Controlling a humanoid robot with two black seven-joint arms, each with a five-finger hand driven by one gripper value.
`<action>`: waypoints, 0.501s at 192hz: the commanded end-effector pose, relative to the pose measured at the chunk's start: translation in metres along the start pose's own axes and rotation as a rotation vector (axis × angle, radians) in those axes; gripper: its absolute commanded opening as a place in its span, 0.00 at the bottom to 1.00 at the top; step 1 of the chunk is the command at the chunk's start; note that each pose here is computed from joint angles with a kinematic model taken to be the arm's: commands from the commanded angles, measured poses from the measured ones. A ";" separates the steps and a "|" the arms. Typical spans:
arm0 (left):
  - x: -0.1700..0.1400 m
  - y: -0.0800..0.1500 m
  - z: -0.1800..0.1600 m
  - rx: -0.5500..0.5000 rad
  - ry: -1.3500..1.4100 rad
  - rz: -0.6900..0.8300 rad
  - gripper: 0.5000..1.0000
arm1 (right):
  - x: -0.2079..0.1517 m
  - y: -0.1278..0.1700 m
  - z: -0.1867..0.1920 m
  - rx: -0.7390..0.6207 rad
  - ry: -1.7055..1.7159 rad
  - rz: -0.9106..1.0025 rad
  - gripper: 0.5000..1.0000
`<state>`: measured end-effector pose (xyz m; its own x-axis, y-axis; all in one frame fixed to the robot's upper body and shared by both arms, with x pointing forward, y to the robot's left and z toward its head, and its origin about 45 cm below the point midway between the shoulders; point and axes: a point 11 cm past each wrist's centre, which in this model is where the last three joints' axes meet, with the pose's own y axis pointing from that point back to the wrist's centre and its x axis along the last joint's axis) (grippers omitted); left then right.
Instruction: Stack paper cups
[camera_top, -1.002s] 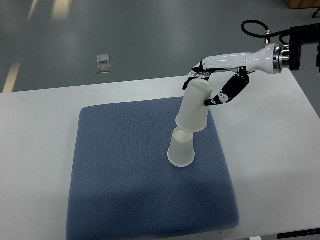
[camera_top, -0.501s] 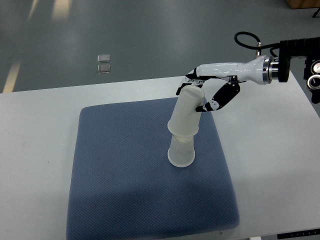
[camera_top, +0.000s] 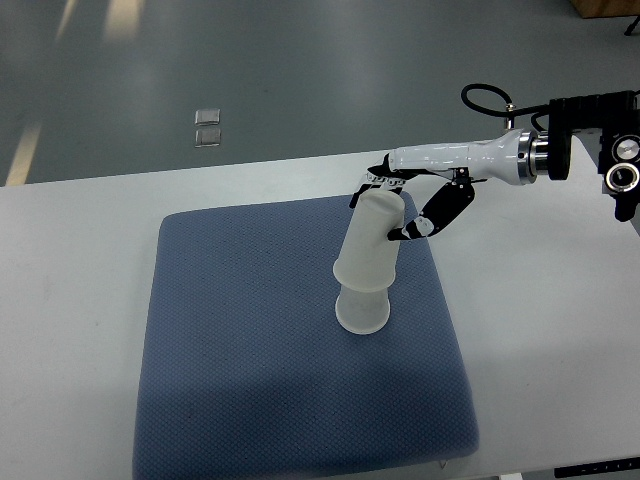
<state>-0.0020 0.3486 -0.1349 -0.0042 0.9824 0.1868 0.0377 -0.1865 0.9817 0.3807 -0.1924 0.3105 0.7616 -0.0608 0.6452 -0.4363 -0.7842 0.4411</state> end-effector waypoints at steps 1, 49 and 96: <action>0.000 0.000 0.000 0.000 0.000 0.000 1.00 | 0.000 0.000 0.000 0.000 0.003 0.001 0.14; 0.000 0.000 0.000 0.000 0.000 0.000 1.00 | -0.001 -0.001 0.001 -0.006 0.019 -0.002 0.15; 0.000 0.000 0.000 0.000 0.000 0.000 1.00 | -0.002 -0.002 0.002 -0.018 0.050 -0.009 0.16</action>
<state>-0.0019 0.3486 -0.1349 -0.0042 0.9824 0.1868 0.0377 -0.1865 0.9817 0.3805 -0.1921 0.3077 0.7455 -0.0319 0.6658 -0.4382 -0.7761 0.4535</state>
